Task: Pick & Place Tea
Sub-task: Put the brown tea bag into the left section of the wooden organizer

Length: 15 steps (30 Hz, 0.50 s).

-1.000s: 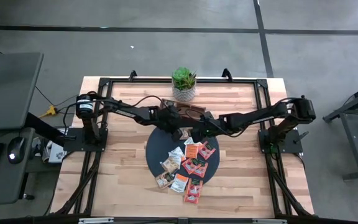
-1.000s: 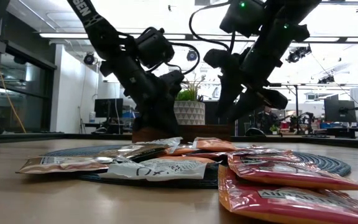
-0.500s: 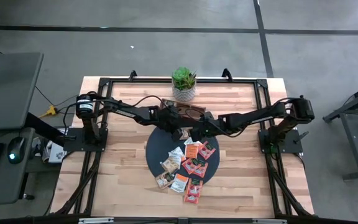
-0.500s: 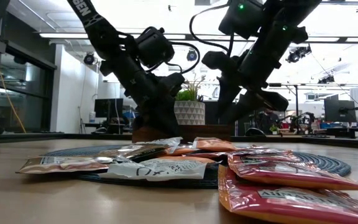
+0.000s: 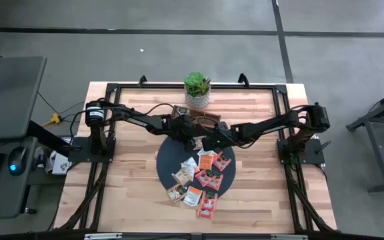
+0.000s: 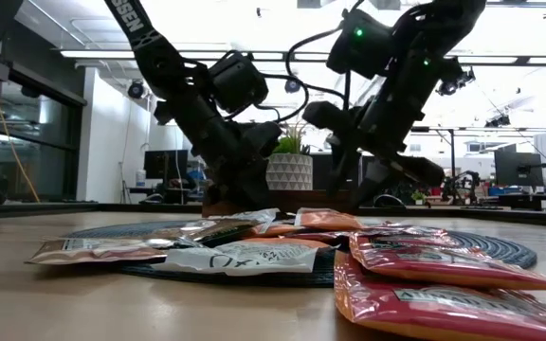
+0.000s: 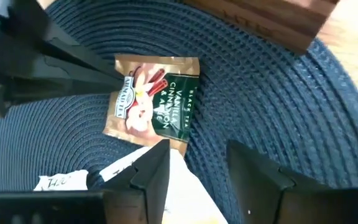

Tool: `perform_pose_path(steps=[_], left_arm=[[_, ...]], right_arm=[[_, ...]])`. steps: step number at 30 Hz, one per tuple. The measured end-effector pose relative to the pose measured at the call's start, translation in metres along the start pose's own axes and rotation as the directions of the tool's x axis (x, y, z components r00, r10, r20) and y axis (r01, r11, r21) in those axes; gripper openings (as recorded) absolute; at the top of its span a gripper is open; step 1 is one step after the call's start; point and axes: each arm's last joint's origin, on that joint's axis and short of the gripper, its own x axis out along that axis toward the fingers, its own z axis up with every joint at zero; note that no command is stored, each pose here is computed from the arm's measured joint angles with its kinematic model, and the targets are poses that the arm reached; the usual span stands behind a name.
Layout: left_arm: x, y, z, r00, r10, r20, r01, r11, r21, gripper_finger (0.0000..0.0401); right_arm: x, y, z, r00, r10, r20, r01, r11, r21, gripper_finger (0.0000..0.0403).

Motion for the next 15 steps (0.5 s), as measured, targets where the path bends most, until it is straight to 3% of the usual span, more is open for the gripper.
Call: perform_pose_path(steps=[15], left_arm=[[0.001, 0.000, -0.001, 0.999, 0.037, 0.007, -0.037, 0.999, 0.018, 0.0000]], right_arm=[[0.018, -0.001, 0.016, 0.998, 0.057, 0.000, -0.057, 0.998, 0.032, 0.0186]])
